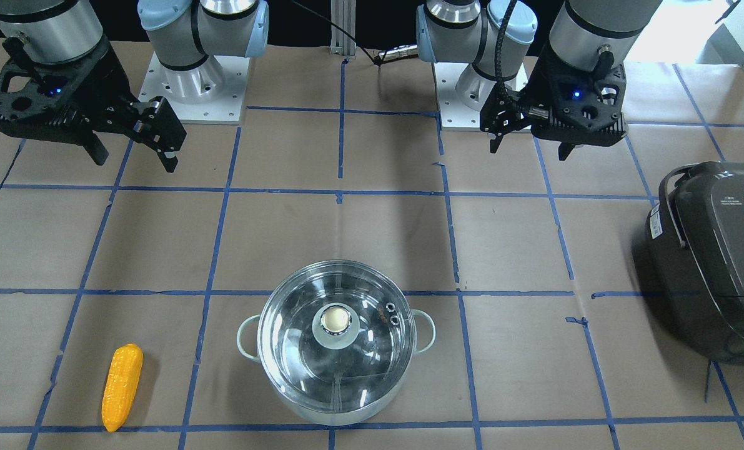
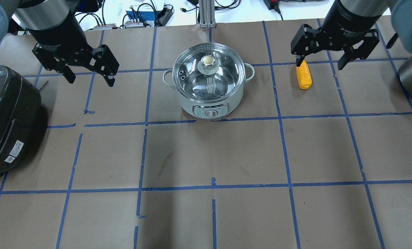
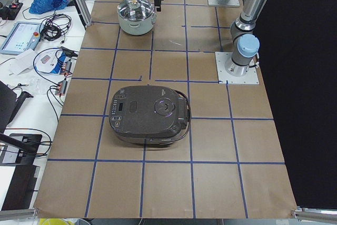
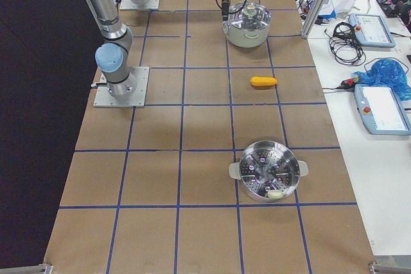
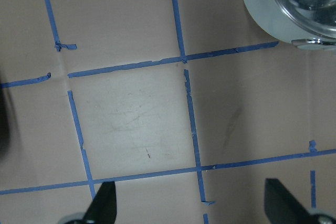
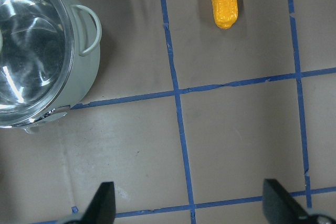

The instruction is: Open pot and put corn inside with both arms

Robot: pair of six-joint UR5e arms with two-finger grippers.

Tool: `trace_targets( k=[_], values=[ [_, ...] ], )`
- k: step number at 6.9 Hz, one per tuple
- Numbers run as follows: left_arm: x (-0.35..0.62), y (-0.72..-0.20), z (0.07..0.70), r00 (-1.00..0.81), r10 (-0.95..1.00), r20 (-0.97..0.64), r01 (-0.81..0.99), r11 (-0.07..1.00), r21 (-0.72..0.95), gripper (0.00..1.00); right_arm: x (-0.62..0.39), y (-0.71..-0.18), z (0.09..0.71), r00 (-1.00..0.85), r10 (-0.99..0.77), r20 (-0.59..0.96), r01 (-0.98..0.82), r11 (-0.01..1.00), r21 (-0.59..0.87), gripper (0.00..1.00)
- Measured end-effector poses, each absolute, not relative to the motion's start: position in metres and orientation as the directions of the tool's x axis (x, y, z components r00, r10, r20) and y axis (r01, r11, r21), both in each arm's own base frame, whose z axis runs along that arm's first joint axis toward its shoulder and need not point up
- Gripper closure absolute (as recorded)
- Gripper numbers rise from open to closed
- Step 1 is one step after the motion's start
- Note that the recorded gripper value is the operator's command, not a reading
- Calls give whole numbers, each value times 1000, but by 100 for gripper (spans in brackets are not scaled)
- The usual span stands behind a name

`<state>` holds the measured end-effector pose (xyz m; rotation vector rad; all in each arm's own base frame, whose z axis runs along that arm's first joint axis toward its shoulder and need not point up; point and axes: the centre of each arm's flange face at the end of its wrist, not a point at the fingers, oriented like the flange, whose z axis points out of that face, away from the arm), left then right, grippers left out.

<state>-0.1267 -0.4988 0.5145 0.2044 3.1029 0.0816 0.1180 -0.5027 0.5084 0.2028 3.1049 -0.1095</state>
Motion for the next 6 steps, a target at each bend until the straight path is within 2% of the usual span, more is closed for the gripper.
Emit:
trace_targets(
  k=[6],
  values=[
    [-131,-509,513,-996,87,-11,86,995,42,0,117,-504,503,-992,127,-23,128,990,-58,0]
  ],
)
